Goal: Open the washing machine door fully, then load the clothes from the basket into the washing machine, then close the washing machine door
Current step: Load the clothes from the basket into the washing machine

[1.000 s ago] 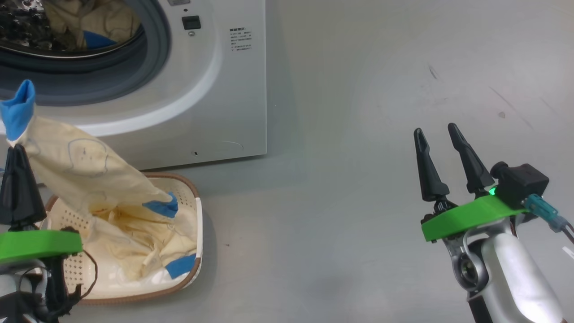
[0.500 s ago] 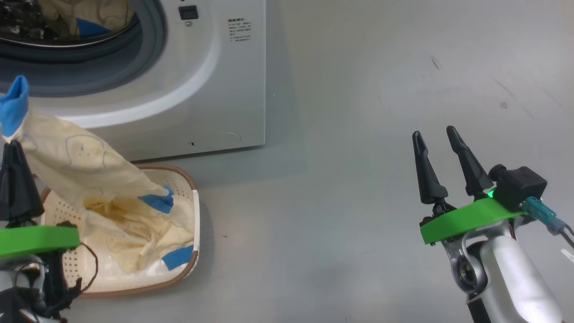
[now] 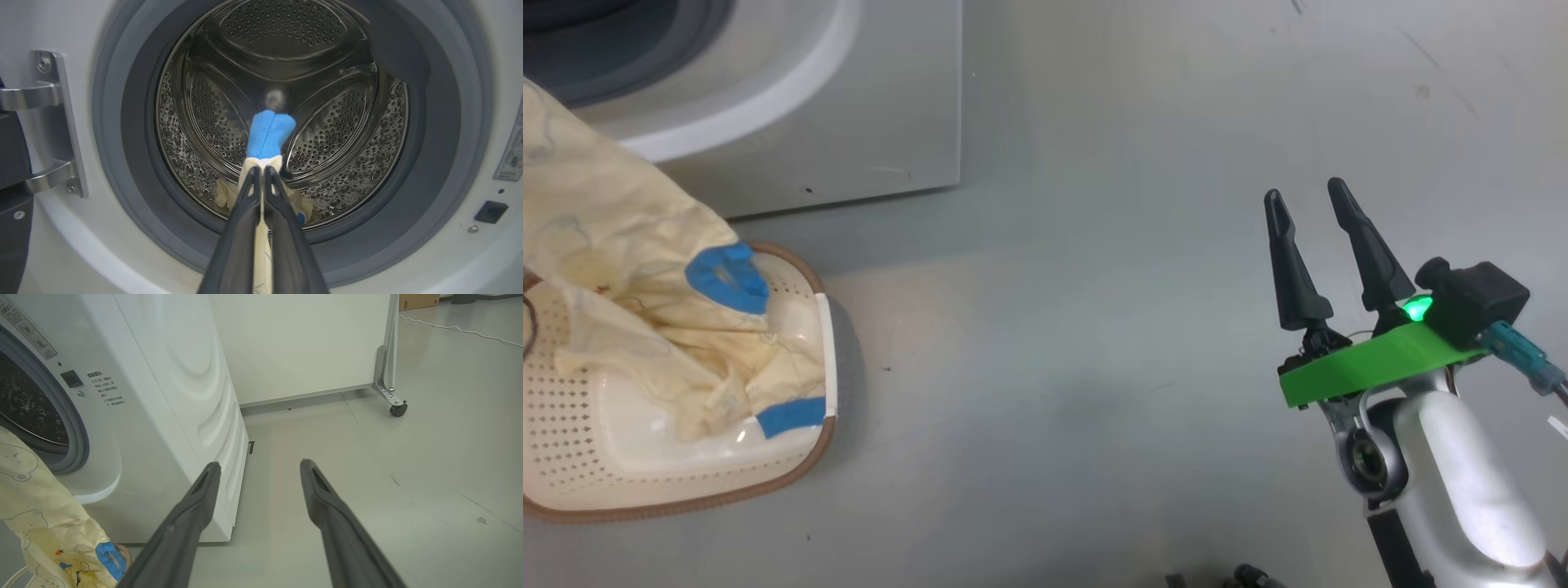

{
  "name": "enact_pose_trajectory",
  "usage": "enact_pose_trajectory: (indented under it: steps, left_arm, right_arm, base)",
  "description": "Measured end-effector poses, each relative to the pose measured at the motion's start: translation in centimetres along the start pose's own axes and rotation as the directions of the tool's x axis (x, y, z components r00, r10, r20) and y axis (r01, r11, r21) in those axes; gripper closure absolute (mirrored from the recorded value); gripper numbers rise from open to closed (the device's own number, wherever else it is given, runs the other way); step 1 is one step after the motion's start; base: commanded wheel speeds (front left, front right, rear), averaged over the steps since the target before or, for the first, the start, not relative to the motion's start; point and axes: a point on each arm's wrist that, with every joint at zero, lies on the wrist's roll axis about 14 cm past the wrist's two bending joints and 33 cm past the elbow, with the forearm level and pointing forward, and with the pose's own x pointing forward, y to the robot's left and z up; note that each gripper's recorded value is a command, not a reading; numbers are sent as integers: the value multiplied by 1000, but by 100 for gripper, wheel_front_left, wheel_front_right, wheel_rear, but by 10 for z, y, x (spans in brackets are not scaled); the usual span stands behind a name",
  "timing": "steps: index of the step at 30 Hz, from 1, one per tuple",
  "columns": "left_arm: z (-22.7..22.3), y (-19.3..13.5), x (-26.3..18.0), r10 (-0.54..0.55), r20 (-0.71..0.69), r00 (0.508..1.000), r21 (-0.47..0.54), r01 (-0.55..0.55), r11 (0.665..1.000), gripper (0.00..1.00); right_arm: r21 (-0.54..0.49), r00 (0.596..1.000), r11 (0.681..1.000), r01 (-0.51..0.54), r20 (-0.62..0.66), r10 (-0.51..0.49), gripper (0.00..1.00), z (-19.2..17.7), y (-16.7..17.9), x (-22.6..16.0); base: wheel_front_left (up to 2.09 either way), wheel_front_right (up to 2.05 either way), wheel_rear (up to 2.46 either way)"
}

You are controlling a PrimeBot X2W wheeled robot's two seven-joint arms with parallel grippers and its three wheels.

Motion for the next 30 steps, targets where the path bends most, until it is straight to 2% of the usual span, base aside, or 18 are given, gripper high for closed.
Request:
enact_pose_trajectory:
  steps: [18, 23, 30]
  left_arm:
    - [-3, 6, 164, -92, 48, 995, 82, 88, 993, 100]
    - [-37, -9, 196, -144, -26, 989, 165, 146, 975, 100]
    - [-60, -7, 233, -104, -48, 993, 84, 108, 991, 100]
  right_arm:
    - [17, 988, 998, 65, -145, -62, 0, -62, -29, 18]
    - [23, 978, 998, 62, -203, -56, 0, -85, -29, 19]
    - [17, 966, 996, 92, -246, -85, 0, -102, -41, 19]
  base:
    - [0, 0, 0]
    - [0, 0, 0]
    - [0, 0, 0]
